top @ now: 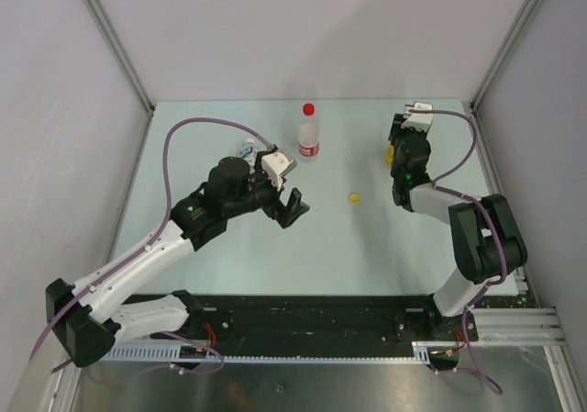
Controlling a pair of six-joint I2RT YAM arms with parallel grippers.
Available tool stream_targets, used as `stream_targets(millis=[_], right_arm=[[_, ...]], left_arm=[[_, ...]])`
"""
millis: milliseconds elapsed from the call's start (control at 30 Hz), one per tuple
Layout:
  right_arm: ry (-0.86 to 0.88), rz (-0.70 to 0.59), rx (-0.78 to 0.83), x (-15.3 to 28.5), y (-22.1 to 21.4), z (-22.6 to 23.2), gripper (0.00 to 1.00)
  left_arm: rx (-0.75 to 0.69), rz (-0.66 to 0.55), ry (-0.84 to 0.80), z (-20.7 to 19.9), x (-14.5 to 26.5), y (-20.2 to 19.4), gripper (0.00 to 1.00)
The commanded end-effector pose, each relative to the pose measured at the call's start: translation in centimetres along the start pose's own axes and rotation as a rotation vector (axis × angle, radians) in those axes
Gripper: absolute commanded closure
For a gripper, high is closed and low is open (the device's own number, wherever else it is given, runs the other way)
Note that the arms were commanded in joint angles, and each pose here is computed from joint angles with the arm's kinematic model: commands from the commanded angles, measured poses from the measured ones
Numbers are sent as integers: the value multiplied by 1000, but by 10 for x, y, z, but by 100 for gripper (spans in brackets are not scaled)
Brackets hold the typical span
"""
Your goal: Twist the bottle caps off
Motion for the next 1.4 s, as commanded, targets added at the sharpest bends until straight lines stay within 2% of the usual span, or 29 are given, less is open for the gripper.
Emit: stream_targets(millis=[0,200,367,533,800,1067,1200,1367], right_arm=[[-44,-17,-40,2,2,0,47],[-99,-14,-23,5,0,-1,31],[-97,-54,-14,11,18,3,18],[-6,-80,-50,21,47,12,15],[226,-48,-251,47,96,22,11],[435,94,-441,79,112,32,13],[480,230,-523,96,103,37,13],[535,452,-587,119,81,43,5]], left_arm=[[-44,-80,36,5,8,21,1],[-43,-83,45,5,11,20,1],[-35,-88,48,4,14,19,1],[-15,-86,47,3,15,17,0],[35,-79,55,2,13,16,1],[113,-40,77,5,0,11,0],[158,-16,89,6,-7,6,0],[233,27,120,8,-16,-3,0]])
Point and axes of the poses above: each gripper's point midway between its finger pads, its own x axis back along the fingers, its own z axis along the line the jaws close on, y = z × x, the point moved 6 cm from there along x, back along the fingers, and after that the axes turned 5 degrees about -x, right-handed, at the moved point
